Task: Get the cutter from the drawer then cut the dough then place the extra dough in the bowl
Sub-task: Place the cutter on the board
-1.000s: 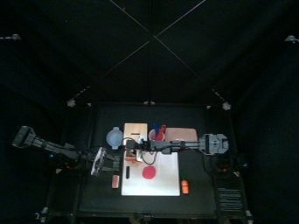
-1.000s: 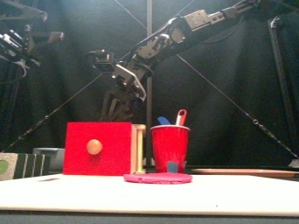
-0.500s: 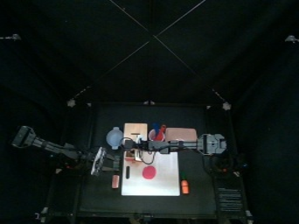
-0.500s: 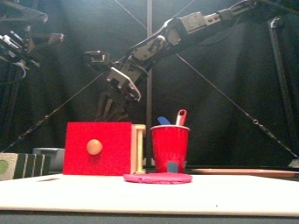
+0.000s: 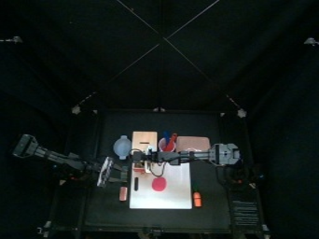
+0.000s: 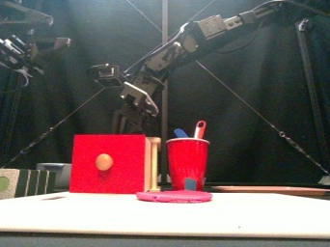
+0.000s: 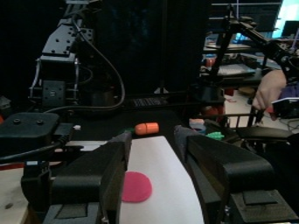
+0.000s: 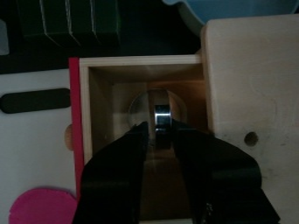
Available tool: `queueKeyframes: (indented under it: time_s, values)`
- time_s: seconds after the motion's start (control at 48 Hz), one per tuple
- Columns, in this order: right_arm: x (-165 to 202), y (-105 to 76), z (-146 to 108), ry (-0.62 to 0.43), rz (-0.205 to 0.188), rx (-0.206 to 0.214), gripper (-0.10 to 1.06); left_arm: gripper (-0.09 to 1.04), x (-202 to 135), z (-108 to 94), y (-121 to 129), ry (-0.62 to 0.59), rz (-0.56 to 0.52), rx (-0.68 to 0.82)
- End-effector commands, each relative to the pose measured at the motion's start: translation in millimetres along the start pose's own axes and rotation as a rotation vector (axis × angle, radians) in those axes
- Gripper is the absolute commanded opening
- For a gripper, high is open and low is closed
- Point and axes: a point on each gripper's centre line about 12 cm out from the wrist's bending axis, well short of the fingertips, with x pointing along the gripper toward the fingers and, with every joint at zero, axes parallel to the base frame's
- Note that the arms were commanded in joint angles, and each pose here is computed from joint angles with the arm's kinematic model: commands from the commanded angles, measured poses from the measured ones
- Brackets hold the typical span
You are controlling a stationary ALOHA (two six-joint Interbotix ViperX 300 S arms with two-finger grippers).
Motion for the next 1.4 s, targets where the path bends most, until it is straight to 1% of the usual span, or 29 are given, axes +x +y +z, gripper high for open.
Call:
queueKeyframes:
  time_s: [0.021, 0.188, 0.292, 0.396, 0.479, 0.583, 0.917, 1.062, 1.167, 1.25, 1.292, 1.354, 1.396]
  values:
    - [-18, 2.0, 18, -0.057, 0.002, -0.003, 0.66, 0.82, 2, 3, 0, -0.011, 0.001, -0.004]
    - [-24, 5.4, 27, -0.082, 0.007, -0.006, 0.54, 0.82, 0, 1, 1, -0.004, 0.007, -0.008]
    - [-28, 9.3, 30, -0.090, 0.013, -0.006, 0.51, 0.82, -1, -1, 1, 0.000, 0.012, -0.014]
    - [-36, 14.6, 33, -0.085, 0.022, -0.007, 0.50, 0.82, -2, -3, 3, 0.008, 0.026, -0.026]
    - [-44, 15.9, 34, -0.084, 0.022, -0.012, 0.50, 0.82, -3, -4, 4, 0.011, 0.035, -0.030]
    - [-56, 15.7, 38, -0.091, 0.023, -0.006, 0.50, 0.82, -3, -5, 4, 0.013, 0.037, -0.033]
    - [-100, 6.5, 53, -0.133, -0.005, -0.018, 0.50, 0.82, -5, -7, 5, 0.021, 0.045, -0.040]
    - [-126, 7.7, 57, -0.131, -0.007, -0.018, 0.50, 0.82, -6, -9, 7, 0.026, 0.053, -0.047]
    - [-151, 10.2, 51, -0.099, -0.004, -0.019, 0.50, 0.82, -8, -12, 8, 0.035, 0.065, -0.058]
    - [-168, 17.5, 36, -0.049, 0.006, -0.029, 0.50, 0.82, -9, -13, 10, 0.040, 0.085, -0.074]
    - [-173, 22.0, 26, -0.025, 0.016, -0.026, 0.50, 0.82, -10, -13, 11, 0.040, 0.095, -0.081]
    - [-178, 28.1, 9, 0.013, 0.027, 0.009, 0.50, 0.82, -10, -14, 12, 0.044, 0.100, -0.084]
    - [-180, 30.4, -4, 0.033, 0.027, 0.051, 0.50, 0.82, -10, -14, 12, 0.044, 0.104, -0.084]
